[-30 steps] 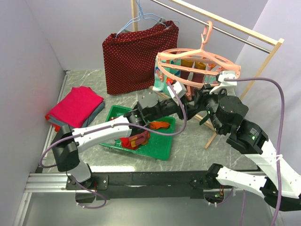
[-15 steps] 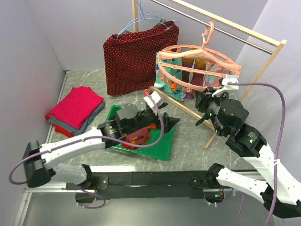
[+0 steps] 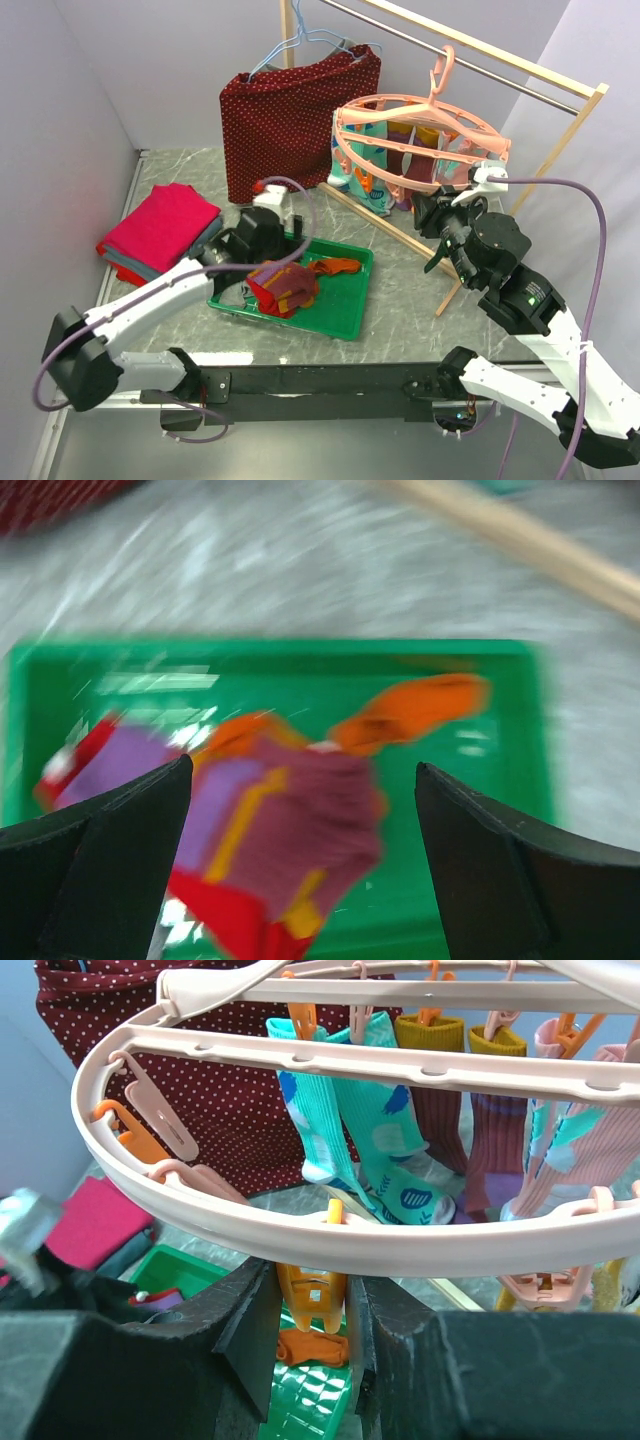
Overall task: Clip the socks to the hanger
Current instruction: Open the clamp at the hanger.
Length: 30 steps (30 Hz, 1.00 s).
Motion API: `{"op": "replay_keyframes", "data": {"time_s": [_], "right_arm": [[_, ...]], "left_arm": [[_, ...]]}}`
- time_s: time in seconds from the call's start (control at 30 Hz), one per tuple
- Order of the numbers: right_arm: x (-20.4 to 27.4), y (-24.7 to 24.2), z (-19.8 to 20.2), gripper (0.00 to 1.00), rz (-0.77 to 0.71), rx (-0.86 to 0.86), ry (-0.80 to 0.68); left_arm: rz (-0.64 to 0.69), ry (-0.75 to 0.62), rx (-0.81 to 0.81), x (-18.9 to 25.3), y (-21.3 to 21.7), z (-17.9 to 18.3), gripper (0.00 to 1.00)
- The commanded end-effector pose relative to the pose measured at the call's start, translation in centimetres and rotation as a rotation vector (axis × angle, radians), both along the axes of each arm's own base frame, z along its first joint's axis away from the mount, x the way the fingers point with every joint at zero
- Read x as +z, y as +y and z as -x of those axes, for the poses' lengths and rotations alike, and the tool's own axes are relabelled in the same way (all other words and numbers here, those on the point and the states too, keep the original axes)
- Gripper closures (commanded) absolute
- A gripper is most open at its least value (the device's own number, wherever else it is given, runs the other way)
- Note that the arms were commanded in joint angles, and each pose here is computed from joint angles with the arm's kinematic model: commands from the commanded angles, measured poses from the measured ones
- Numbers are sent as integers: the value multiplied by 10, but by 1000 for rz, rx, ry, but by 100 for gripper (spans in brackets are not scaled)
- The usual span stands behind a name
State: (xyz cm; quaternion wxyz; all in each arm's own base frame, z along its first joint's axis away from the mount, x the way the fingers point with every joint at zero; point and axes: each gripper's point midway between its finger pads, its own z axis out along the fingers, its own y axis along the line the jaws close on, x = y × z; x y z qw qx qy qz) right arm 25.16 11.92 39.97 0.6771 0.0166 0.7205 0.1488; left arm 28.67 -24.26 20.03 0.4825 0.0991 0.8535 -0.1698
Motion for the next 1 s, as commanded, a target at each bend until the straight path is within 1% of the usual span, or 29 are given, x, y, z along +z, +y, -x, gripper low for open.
{"op": "replay_keyframes", "data": {"time_s": [0.0,0.03,0.13,0.23,0.27,0.33,0.37,0.43,0.47,0.57,0.67,0.73,0.8,0.97], "right_arm": [[6,1,-1,100,-32,10,-25],[7,1,0,100,-34,15,-27],[7,0,0,100,-32,12,-27],[5,0,-1,100,-28,15,-24],[5,0,-1,100,-31,16,-23],[6,0,-1,100,-34,18,-24],[5,1,-2,100,-33,18,-23],[6,0,0,100,-37,18,-26],[6,-1,0,100,-37,15,-26],[6,-2,0,100,-37,12,-26],[7,-3,1,100,-37,12,-30],[6,-4,0,100,-37,7,-29],[4,-3,0,100,-39,10,-26],[2,-3,-1,100,-41,13,-24]], "left_arm": [[-5,169,248,-33,48,-14,1],[14,190,305,-38,58,-19,1],[18,232,418,-57,77,-30,5],[24,249,514,-73,93,-40,11],[23,260,532,-80,97,-42,17],[54,279,564,-86,100,-47,23],[59,284,576,-90,100,-50,29],[75,289,609,-93,102,-53,35],[68,297,626,-99,104,-54,40],[61,314,692,-106,111,-57,48],[33,346,757,-115,120,-51,52],[20,360,805,-120,127,-44,52],[26,357,844,-119,133,-41,51],[17,361,850,-117,136,-37,44]]}}
